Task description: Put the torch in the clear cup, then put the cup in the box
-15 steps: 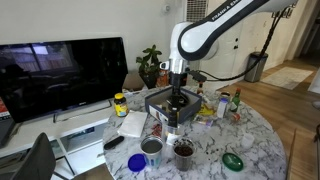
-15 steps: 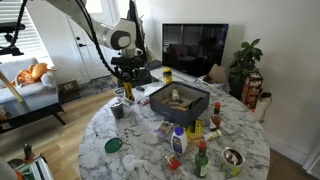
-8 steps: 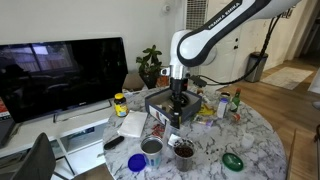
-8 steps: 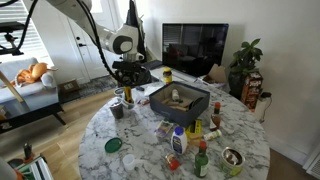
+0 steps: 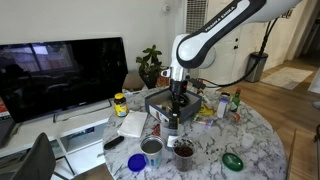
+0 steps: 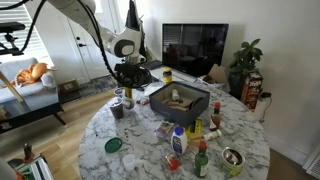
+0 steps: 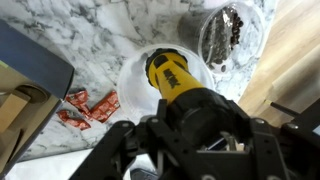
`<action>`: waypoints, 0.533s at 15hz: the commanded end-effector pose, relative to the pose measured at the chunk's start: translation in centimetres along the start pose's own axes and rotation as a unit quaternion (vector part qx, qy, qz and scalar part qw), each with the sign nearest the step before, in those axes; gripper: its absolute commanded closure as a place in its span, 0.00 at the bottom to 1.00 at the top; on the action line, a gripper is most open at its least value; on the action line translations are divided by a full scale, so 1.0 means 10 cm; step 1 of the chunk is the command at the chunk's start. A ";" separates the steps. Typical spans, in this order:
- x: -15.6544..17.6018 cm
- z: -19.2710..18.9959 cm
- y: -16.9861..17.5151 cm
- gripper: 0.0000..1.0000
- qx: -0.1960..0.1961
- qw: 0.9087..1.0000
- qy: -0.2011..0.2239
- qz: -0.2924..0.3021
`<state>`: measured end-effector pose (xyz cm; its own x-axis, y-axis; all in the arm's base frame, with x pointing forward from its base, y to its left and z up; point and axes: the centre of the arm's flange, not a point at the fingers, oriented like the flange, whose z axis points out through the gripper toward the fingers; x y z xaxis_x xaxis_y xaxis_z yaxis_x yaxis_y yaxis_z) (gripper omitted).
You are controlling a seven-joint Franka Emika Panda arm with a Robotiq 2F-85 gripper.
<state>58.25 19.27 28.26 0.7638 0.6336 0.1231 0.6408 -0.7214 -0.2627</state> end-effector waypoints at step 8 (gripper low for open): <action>0.08 0.18 -0.16 0.66 -0.045 0.998 -0.037 -0.030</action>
<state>57.71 20.85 27.35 0.7295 0.6769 0.0978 0.6777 -0.6961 -0.2369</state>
